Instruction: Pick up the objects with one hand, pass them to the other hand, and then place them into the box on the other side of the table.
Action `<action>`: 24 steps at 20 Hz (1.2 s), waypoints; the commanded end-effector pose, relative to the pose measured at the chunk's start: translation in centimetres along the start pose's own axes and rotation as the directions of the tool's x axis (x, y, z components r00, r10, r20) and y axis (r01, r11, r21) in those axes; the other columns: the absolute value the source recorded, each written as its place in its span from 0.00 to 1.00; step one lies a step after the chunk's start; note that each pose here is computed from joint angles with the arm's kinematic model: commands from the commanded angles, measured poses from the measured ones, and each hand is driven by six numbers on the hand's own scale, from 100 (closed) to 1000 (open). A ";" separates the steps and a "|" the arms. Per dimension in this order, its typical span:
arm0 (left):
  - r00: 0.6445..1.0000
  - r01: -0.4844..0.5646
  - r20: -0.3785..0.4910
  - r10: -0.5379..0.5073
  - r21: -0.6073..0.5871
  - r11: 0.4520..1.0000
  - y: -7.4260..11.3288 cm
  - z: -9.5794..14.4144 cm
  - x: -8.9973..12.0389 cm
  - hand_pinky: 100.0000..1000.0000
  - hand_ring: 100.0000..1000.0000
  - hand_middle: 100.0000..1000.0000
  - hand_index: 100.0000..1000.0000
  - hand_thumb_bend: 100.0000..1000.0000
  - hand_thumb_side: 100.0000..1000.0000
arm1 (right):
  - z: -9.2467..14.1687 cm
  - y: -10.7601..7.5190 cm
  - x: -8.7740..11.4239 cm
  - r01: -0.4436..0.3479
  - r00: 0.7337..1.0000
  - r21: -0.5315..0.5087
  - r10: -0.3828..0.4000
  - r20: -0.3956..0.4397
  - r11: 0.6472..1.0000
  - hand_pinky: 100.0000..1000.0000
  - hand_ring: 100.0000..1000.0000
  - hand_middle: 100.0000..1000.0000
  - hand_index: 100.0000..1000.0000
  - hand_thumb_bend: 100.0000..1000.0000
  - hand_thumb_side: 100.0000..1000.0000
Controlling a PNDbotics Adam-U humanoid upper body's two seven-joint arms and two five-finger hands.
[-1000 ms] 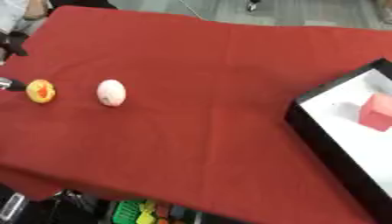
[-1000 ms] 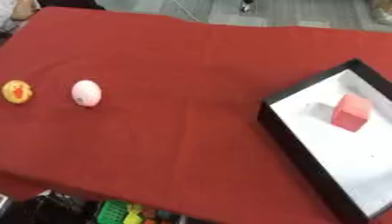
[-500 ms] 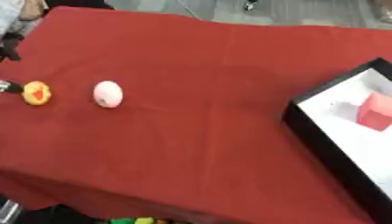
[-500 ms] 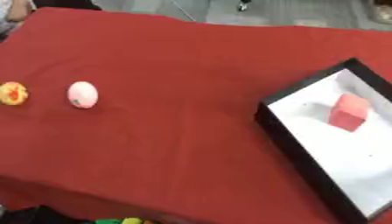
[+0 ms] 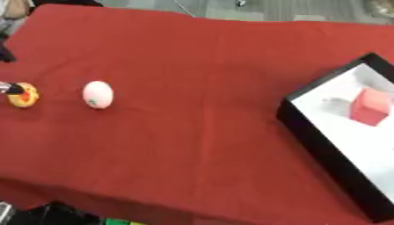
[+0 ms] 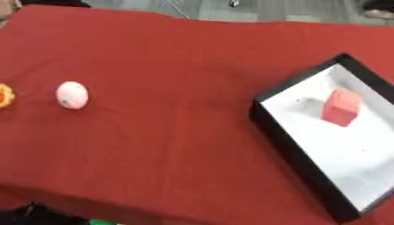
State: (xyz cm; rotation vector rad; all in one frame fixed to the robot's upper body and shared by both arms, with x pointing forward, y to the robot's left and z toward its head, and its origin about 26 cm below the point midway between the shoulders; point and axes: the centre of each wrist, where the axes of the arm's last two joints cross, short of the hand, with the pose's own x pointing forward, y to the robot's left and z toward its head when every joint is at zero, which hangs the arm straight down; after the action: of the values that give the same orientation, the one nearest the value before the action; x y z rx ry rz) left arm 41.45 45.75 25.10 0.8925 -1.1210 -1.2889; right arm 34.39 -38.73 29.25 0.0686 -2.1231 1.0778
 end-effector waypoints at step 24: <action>0.962 -0.013 -0.272 0.016 0.012 1.000 -2.6 -1.3 -3.3 0.88 0.82 0.73 0.73 0.37 0.20 | 0.3 -0.2 -0.4 -0.071 0.997 0.019 0.072 -0.038 0.997 1.00 0.85 0.90 0.91 0.00 0.30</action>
State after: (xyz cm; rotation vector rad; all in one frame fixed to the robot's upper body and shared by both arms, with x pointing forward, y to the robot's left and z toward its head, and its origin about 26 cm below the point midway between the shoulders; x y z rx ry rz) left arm 42.41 47.87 20.01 0.9801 -0.9013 -1.1319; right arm 34.82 -38.91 27.96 0.0153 -2.0868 1.1060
